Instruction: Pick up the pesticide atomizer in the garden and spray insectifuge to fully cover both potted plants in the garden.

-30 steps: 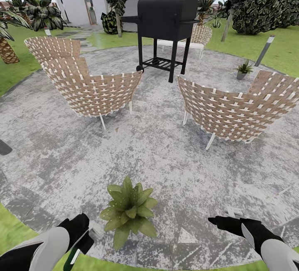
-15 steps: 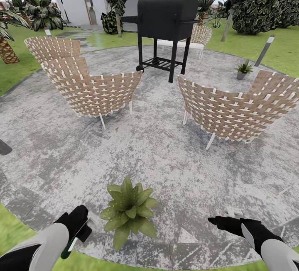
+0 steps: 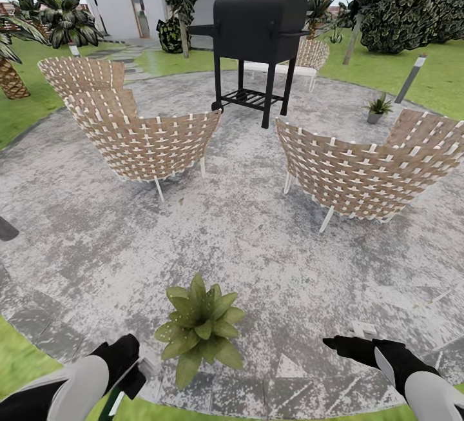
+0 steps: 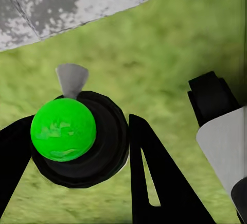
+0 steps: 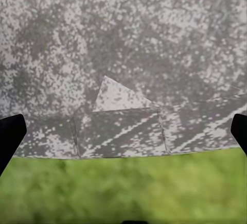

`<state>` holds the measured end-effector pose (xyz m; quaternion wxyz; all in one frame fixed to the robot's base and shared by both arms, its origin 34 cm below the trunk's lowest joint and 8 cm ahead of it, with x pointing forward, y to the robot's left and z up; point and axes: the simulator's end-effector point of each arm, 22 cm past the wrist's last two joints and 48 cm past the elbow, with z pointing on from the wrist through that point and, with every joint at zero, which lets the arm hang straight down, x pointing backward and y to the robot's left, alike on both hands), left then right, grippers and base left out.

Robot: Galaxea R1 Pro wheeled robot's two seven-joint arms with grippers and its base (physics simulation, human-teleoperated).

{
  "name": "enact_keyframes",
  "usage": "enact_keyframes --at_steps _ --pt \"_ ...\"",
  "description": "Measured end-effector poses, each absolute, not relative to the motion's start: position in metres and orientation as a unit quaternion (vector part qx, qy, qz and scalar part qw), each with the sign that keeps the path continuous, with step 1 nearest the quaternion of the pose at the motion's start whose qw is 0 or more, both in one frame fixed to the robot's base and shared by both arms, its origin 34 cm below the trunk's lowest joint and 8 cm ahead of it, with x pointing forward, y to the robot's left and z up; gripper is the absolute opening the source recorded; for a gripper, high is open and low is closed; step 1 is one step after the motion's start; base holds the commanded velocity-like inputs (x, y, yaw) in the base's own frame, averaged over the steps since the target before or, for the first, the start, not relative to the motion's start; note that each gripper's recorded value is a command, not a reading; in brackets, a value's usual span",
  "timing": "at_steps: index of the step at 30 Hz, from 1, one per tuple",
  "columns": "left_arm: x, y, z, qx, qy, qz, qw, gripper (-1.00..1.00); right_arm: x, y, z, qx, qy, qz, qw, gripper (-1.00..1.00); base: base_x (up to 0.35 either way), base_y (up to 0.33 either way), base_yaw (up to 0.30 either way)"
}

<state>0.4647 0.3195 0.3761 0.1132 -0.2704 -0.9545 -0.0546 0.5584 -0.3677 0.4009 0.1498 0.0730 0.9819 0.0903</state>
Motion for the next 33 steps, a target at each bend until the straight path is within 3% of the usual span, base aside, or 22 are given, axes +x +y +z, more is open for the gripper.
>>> enact_keyframes --at_steps 19,33 --pt "0.432 0.319 0.368 -0.274 -0.951 -0.046 0.132 -1.0 0.558 -0.368 0.401 0.073 0.982 0.09 0.15 1.0 0.0 0.0 -0.004" --pt "0.426 0.318 0.367 -0.276 -0.951 -0.046 0.135 -1.0 0.558 -0.368 0.401 0.073 0.982 0.09 0.15 1.0 0.0 0.0 -0.179"
